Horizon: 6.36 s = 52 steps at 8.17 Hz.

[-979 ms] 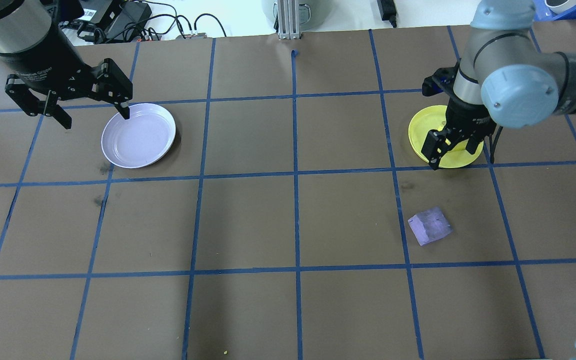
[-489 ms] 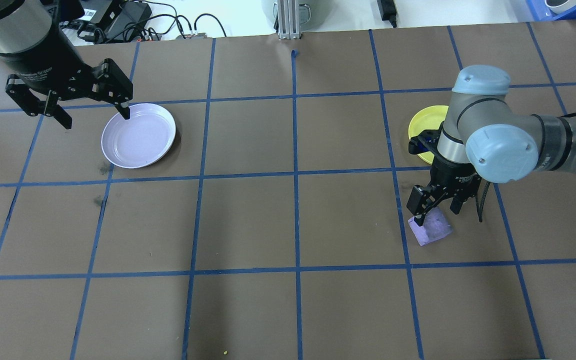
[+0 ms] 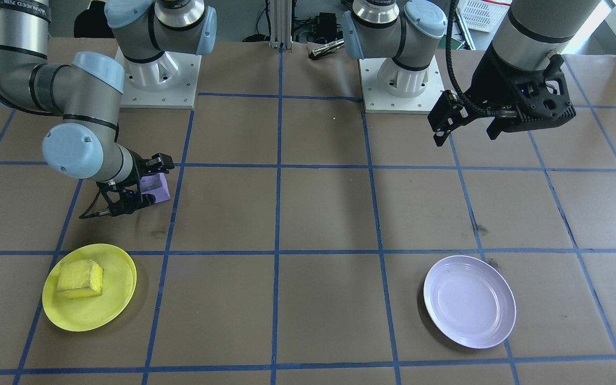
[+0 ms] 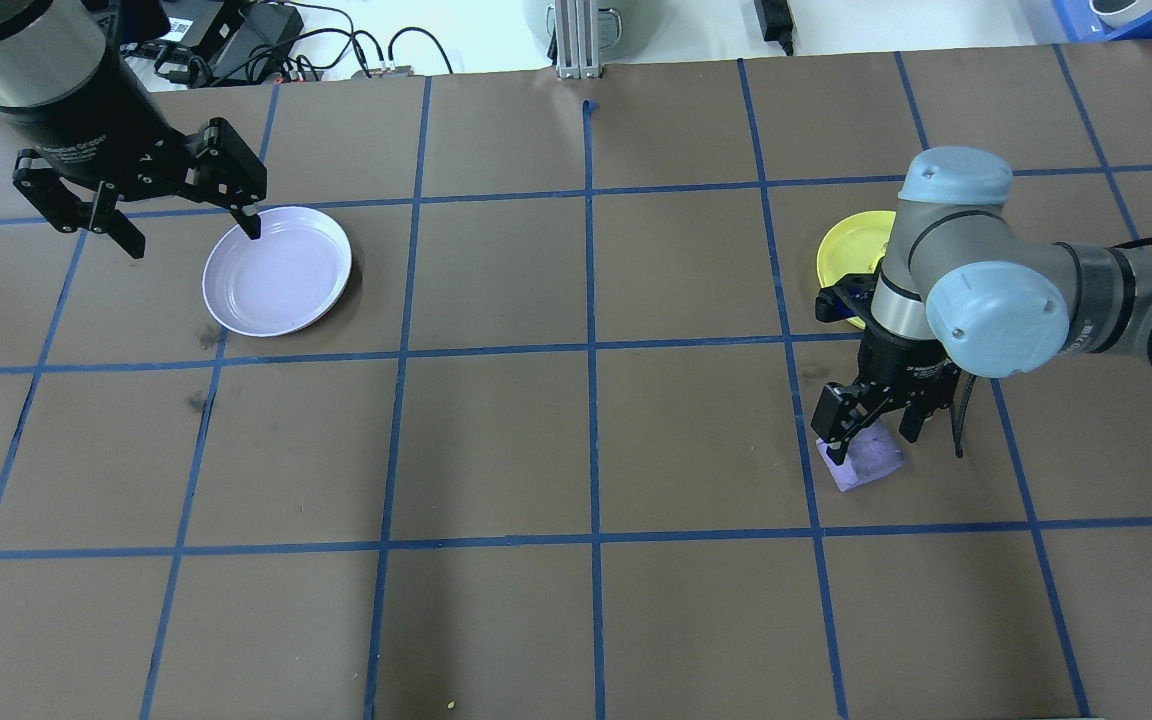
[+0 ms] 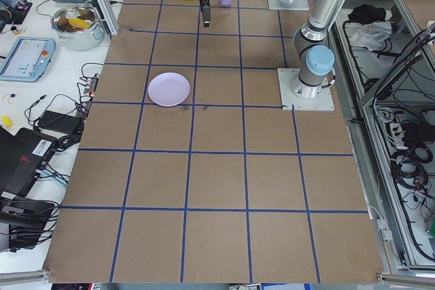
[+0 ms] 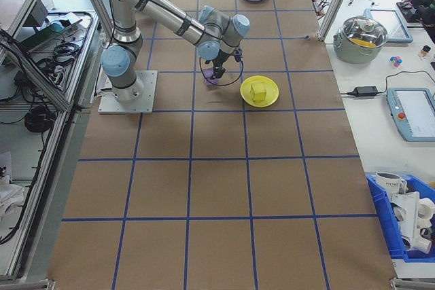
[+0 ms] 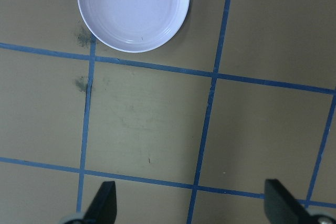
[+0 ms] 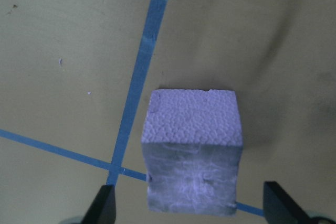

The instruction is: Sort blocks by color into plates

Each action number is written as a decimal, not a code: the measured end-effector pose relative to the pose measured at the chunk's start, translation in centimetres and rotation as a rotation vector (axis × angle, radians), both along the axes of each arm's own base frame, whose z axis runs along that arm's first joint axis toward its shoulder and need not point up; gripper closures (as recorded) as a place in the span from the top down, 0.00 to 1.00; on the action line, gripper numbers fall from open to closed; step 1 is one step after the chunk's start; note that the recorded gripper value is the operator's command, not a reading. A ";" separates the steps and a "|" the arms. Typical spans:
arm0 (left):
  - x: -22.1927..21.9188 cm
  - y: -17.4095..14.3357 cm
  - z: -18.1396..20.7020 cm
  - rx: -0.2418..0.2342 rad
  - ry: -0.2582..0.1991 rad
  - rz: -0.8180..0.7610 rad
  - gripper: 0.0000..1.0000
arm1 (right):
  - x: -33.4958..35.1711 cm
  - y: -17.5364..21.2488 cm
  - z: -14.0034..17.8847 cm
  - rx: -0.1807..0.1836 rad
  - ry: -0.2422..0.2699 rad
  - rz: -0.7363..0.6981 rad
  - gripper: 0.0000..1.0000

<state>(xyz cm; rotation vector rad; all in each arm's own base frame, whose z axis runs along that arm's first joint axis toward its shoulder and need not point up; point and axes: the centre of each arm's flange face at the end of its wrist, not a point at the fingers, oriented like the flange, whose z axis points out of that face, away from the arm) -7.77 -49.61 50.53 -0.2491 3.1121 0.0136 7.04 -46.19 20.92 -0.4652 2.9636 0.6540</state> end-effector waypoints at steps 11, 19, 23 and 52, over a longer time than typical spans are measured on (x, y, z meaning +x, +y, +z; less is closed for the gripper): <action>0.0 0.1 0.0 0.004 -0.001 -0.036 1.00 | 0.1 -1.5 1.7 -0.071 0.019 -0.119 0.00; -0.1 -0.1 -0.1 0.003 0.005 -0.033 1.00 | 24.9 -1.7 10.5 -0.290 -0.133 -0.212 0.00; -0.1 -0.1 -0.2 0.004 0.006 -0.035 1.00 | 36.0 -0.8 6.3 -0.274 -0.096 -0.282 0.00; -14.9 -3.3 -13.4 0.069 0.054 -0.709 0.97 | 7.2 -0.7 28.4 -0.494 0.073 -0.018 1.00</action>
